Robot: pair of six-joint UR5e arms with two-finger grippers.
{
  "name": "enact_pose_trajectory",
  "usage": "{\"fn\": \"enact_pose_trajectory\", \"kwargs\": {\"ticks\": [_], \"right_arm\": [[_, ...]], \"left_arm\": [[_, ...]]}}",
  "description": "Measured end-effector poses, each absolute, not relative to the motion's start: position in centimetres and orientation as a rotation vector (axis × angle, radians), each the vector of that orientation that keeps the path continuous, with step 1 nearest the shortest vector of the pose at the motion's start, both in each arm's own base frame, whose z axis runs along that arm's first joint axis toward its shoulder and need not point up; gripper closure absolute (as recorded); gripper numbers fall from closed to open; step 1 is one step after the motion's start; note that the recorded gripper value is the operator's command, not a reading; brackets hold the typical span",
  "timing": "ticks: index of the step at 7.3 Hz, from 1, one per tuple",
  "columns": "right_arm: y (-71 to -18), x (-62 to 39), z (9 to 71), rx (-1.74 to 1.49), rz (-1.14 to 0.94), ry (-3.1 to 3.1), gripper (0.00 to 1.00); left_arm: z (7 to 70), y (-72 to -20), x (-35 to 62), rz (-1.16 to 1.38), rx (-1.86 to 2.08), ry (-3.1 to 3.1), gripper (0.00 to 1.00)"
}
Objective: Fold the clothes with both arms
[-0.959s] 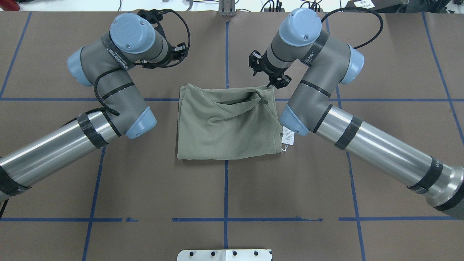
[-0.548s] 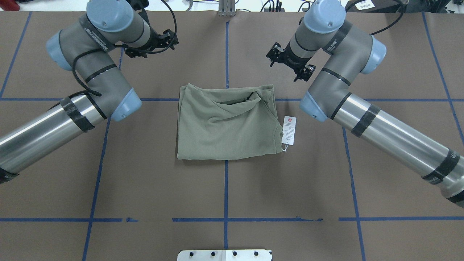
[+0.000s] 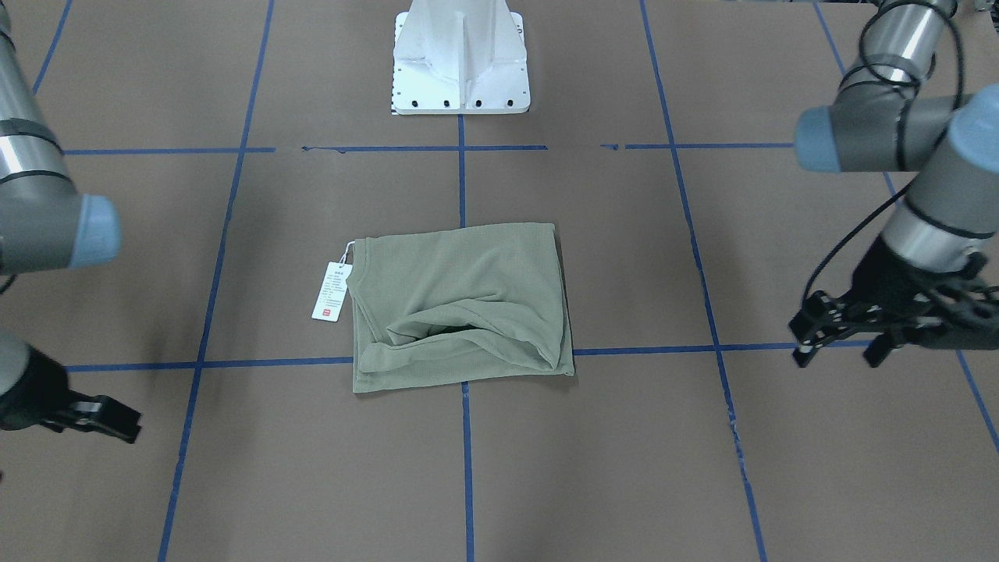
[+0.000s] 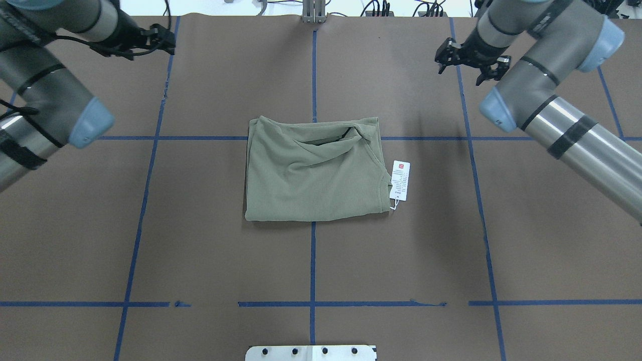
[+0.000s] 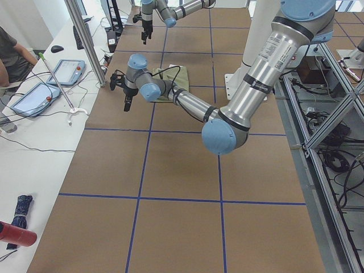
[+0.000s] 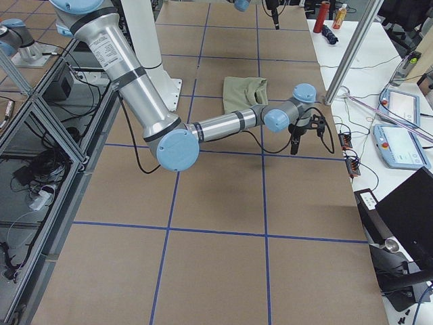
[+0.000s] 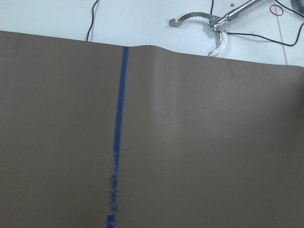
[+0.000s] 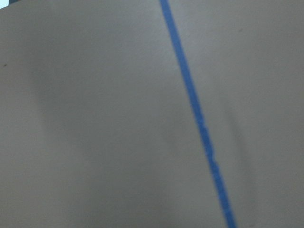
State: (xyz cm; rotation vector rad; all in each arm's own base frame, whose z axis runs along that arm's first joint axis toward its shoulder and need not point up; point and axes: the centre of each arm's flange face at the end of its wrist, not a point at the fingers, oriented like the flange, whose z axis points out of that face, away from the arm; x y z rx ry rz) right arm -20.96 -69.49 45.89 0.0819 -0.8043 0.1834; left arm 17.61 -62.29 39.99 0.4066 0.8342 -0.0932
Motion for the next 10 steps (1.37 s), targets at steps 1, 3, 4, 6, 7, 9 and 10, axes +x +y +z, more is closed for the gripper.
{"fn": "enact_pose_trajectory", "kwargs": {"ticks": [1, 3, 4, 6, 7, 9, 10], "right_arm": [[-68.3, -15.0, 50.0, 0.106, 0.096, -0.787, 0.0], [-63.0, -6.7, 56.0, 0.1, -0.035, -0.738, 0.0], [-59.7, -3.2, 57.7, 0.088, -0.082, -0.723, 0.0], [-54.4, 0.7, 59.1, 0.088, -0.158, -0.744, 0.0], [-53.5, 1.1, 59.2, 0.095, -0.175, -0.745, 0.0], [-52.8, 1.7, 59.8, 0.091, -0.176, -0.704, 0.0], [-52.6, 1.9, 60.3, 0.077, -0.166, -0.705, 0.0]], "left_arm": [[44.8, -60.3, 11.9, -0.003, 0.431, 0.772, 0.0], [52.7, -57.0, 2.2, 0.123, 0.441, 0.645, 0.0], [55.4, -55.4, -1.1, 0.175, 0.429, 0.602, 0.0], [59.0, -52.0, -4.3, 0.208, 0.397, 0.58, 0.0], [59.9, -51.1, -4.8, 0.201, 0.384, 0.581, 0.0], [61.8, -49.7, -5.3, 0.186, 0.344, 0.583, 0.0], [62.5, -49.3, -5.4, 0.17, 0.298, 0.586, 0.0]]}}
